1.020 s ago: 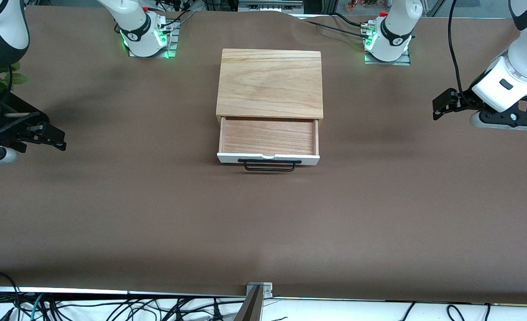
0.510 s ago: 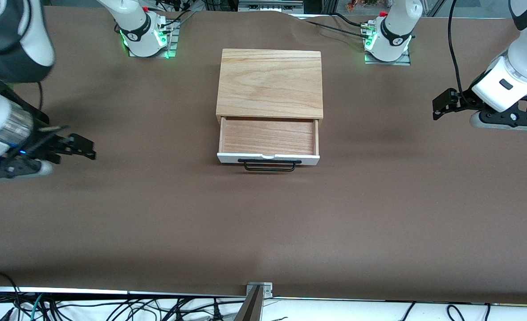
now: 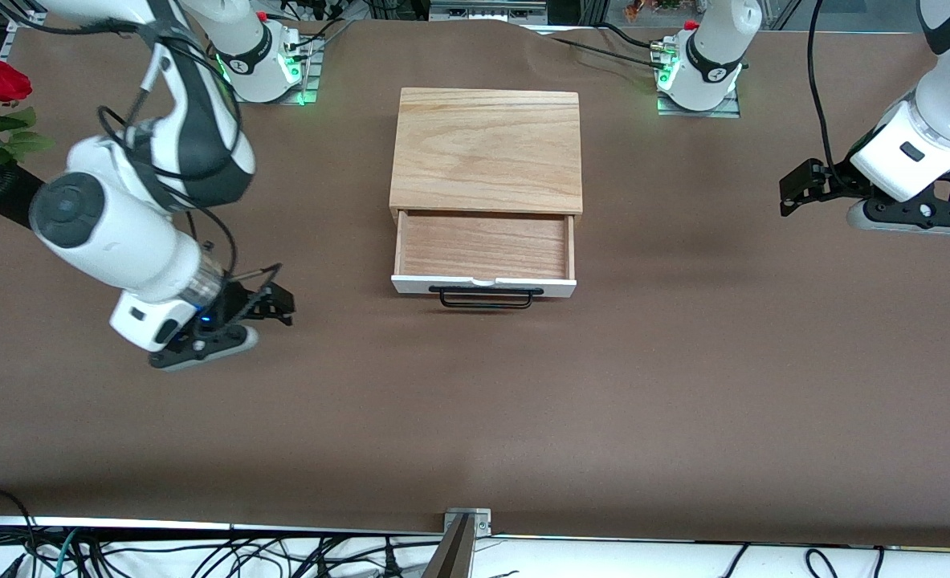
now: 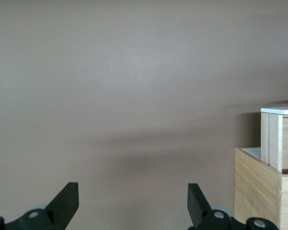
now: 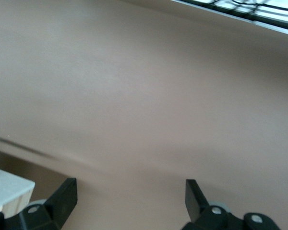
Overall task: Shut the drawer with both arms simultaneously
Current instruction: 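Move the right gripper toward the drawer front while the left gripper follows, then place both grippers against the white drawer front beside the handle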
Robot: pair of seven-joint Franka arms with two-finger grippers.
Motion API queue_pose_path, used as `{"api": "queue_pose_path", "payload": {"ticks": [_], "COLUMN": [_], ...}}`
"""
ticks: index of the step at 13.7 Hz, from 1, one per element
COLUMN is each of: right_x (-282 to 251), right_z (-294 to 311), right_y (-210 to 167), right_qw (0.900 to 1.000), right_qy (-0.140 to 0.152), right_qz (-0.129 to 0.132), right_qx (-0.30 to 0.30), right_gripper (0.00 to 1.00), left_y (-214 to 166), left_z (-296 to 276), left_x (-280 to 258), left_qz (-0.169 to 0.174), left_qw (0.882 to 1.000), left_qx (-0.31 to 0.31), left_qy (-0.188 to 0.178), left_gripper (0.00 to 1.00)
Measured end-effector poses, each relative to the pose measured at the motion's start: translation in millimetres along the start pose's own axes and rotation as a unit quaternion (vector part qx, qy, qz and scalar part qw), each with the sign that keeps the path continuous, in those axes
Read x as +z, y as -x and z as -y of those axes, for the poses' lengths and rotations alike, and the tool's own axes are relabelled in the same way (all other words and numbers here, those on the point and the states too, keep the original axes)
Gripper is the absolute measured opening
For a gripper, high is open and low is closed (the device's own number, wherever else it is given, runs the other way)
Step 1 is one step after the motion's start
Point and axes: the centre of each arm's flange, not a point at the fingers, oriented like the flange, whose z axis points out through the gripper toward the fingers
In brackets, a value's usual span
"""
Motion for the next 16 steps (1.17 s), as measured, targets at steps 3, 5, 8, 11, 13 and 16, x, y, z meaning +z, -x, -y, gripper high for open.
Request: {"api": "queue_pose_path", "payload": {"ticks": [3, 5, 8, 11, 13, 16], "right_x": [26.8, 40.4, 56.9, 70.8, 86.1, 105.7], "right_z": [42.9, 62.9, 83.3, 112.3, 128.1, 139.3], "right_y": [-15.1, -21.4, -23.0, -22.9, -20.1, -16.1], "right_qw": [0.999, 0.999, 0.997, 0.995, 0.993, 0.990], "right_qy": [-0.034, -0.045, -0.062, -0.068, -0.077, -0.104], "right_qz": [-0.016, -0.019, -0.016, -0.025, -0.019, -0.001], "right_qx": [-0.010, -0.017, 0.029, 0.075, 0.082, 0.095], "right_gripper": [1.00, 1.00, 1.00, 1.00, 1.00, 1.00], "left_y": [0.0, 0.0, -0.5, -6.6, -21.1, -60.1], "left_z": [-0.2, -0.2, -6.0, -47.0, -71.4, -118.1], "left_x": [-0.1, -0.1, 2.5, 25.6, 60.3, 111.4], "left_qz": [0.000, 0.000, 0.003, 0.029, 0.058, 0.075], "left_qw": [1.000, 1.000, 1.000, 0.998, 0.995, 0.990], "left_qx": [0.000, 0.000, 0.006, 0.030, 0.037, 0.064], "left_qy": [0.000, 0.000, 0.000, 0.041, 0.079, 0.097], "left_gripper": [1.00, 1.00, 1.00, 1.00, 1.00, 1.00]}}
